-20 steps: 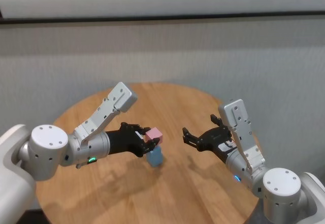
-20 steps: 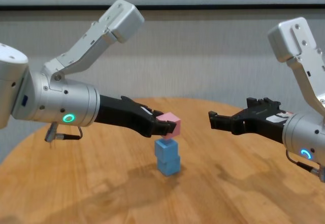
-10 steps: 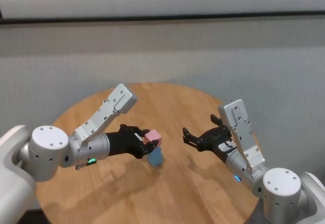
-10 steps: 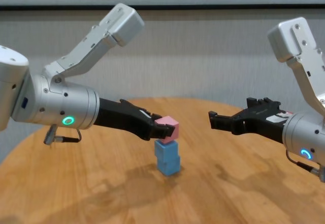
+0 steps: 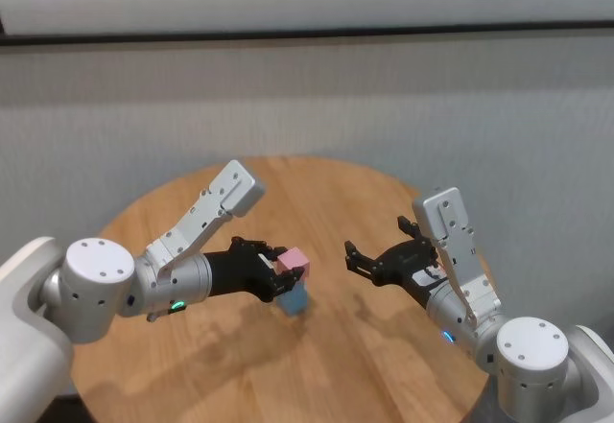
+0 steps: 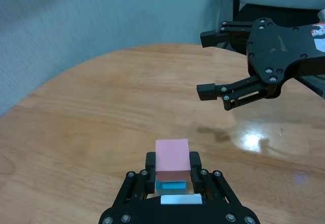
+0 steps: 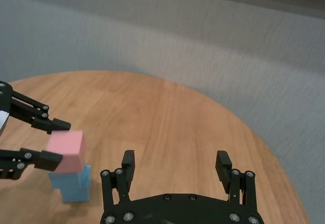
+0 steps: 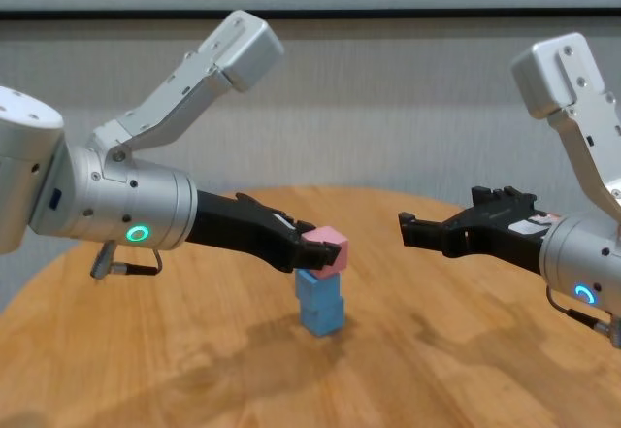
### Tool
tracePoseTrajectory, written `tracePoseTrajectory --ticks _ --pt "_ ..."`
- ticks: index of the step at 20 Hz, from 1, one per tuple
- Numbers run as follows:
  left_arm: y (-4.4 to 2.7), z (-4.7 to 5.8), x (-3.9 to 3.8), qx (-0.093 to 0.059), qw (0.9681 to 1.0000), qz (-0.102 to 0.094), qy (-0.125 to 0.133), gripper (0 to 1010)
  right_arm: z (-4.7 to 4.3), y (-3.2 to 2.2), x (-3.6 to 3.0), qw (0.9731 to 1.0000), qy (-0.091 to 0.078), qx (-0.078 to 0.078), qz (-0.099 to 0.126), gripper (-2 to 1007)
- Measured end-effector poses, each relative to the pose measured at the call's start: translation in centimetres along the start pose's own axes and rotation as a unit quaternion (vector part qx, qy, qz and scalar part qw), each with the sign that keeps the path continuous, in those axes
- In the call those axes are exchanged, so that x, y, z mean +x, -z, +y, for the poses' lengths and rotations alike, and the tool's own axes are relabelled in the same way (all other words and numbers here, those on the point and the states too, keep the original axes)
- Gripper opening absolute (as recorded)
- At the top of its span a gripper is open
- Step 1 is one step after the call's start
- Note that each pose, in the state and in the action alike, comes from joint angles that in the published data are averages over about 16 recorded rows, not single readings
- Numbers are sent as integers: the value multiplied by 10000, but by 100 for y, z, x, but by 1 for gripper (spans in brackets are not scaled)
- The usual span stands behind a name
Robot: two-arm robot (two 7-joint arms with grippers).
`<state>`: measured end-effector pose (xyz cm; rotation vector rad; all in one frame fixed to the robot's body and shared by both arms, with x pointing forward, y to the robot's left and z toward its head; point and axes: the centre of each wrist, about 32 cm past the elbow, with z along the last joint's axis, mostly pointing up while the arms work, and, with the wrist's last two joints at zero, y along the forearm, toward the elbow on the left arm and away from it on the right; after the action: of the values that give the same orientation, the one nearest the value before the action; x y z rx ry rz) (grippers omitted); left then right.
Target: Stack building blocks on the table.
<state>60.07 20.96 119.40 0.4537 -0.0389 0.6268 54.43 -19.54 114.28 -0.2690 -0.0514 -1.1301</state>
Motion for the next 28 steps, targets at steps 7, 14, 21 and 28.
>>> tracePoseTrajectory --ticks 7,14,21,28 --pt "-19 2 -3 -35 10000 -32 -9 662 0 0 0 10000 0 0 0 1001" --pt "-79 81 13 -182 9997 -62 -120 874 0 0 0 10000 0 0 0 1001" --pt "-132 265 39 -341 9987 -119 -370 981 0 0 0 10000 0 0 0 1001" --pt "-116 476 46 -379 9970 -222 -633 1001 0 0 0 10000 0 0 0 1001"
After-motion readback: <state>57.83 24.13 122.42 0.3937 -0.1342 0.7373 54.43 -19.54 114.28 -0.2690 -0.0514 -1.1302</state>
